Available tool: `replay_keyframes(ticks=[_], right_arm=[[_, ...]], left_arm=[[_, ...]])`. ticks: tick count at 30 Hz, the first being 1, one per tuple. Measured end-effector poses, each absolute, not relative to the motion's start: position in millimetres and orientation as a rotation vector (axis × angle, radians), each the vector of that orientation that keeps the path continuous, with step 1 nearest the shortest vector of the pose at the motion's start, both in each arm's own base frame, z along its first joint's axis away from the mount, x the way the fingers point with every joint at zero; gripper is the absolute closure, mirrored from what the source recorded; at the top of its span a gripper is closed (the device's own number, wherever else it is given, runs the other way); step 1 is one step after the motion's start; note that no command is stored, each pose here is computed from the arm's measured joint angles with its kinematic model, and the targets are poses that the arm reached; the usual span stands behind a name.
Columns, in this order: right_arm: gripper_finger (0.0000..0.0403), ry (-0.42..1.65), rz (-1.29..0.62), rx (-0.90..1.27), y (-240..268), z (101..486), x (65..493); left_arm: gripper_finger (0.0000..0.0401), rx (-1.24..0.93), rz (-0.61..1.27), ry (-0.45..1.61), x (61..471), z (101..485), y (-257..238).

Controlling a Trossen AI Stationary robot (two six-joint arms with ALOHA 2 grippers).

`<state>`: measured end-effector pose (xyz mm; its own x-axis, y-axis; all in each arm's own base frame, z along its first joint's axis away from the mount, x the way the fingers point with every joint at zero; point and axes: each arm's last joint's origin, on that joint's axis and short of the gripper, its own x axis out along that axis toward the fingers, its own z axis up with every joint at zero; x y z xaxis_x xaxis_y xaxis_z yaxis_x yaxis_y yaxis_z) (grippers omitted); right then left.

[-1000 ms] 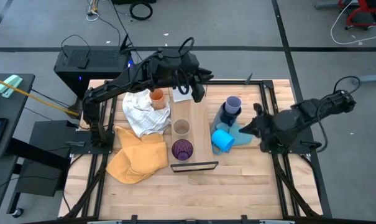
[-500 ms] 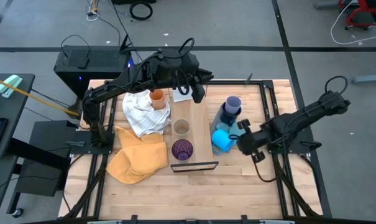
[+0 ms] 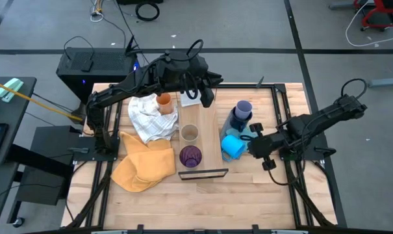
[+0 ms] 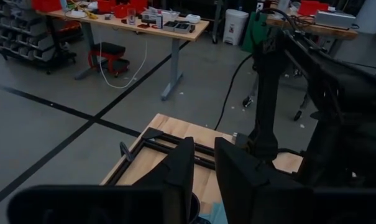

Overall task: Stack small to large cups/mugs on shelf
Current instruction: Put the blue mug on the shelf

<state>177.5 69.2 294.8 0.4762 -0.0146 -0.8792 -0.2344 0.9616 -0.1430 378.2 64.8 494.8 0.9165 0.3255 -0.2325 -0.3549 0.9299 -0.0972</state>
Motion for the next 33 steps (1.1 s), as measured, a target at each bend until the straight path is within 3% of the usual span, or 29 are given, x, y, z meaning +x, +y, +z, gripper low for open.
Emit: replay_keyframes(ticks=[7, 14, 19, 29, 33], right_arm=[[0.0363, 0.993, 0.056, -0.199, 68.9, 304.6, 181.2], [0.0359, 1.12, 0.125, -0.285, 75.4, 277.6, 192.9], [0.0319, 1.17, 0.129, -0.28, 79.6, 266.9, 202.5], [0.0195, 1.146, -0.007, -0.184, 79.6, 264.6, 207.7], [0.0174, 1.136, -0.046, -0.203, 77.9, 264.2, 208.8]], left_arm=[[0.0327, -0.137, 0.351, 0.215, 378.2, 494.9, 64.8], [0.0325, -0.137, 0.351, 0.216, 378.2, 494.8, 64.8], [0.033, -0.137, 0.351, 0.216, 378.2, 494.8, 64.8], [0.0322, -0.12, 0.349, 0.219, 378.2, 494.8, 64.8], [0.0321, -0.114, 0.348, 0.219, 378.2, 494.9, 64.8]])
